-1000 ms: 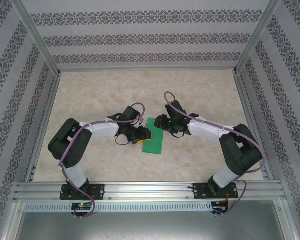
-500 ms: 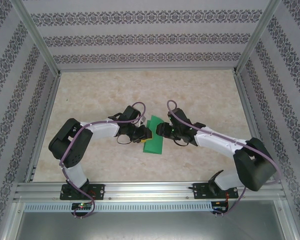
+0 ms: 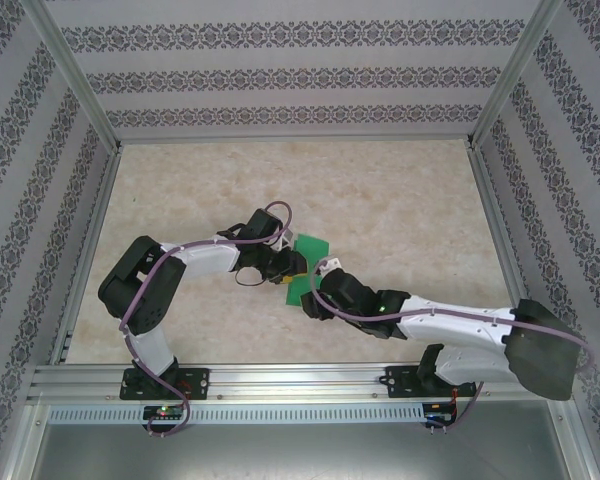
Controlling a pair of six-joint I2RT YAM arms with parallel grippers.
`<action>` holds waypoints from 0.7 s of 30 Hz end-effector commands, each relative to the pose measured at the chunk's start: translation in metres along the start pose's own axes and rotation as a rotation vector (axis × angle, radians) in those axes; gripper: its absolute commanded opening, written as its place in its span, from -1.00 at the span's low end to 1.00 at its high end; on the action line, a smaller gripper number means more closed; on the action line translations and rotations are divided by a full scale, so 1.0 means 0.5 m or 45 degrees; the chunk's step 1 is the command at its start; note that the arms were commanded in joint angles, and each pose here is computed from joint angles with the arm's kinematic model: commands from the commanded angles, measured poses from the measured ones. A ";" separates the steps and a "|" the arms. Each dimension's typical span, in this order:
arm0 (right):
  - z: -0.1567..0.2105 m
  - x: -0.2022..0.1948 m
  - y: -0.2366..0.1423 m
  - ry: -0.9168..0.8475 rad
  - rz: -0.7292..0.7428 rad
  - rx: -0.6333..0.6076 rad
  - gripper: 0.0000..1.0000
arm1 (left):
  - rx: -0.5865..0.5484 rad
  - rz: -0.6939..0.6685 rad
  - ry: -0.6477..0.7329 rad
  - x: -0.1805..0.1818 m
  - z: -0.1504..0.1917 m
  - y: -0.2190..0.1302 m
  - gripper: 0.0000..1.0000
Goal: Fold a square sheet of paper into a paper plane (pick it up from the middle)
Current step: Fold the triangle a second time at the center of the table.
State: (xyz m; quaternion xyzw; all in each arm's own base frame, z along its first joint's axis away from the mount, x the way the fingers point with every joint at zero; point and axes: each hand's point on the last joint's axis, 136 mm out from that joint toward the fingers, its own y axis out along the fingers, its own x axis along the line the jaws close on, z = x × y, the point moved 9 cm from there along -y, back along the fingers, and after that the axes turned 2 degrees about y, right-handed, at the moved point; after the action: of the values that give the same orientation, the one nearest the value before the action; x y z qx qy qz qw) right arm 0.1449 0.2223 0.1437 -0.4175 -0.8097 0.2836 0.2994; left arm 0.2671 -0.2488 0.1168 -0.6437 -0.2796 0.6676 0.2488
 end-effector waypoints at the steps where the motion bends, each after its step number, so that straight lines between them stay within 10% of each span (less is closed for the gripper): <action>1: -0.026 0.025 0.010 -0.163 0.076 -0.076 0.06 | -0.024 0.090 0.038 -0.033 -0.015 -0.017 -0.22; 21: 0.002 0.120 0.073 -0.581 0.297 -0.110 0.21 | 0.002 0.129 0.012 -0.042 -0.018 -0.016 -0.24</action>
State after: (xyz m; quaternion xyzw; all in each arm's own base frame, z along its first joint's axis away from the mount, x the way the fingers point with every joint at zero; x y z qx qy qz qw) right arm 0.1321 0.2823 0.1241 -0.4241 -0.8192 0.3751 0.0911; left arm 0.2694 -0.2544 0.1250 -0.6473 -0.2569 0.6778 0.2357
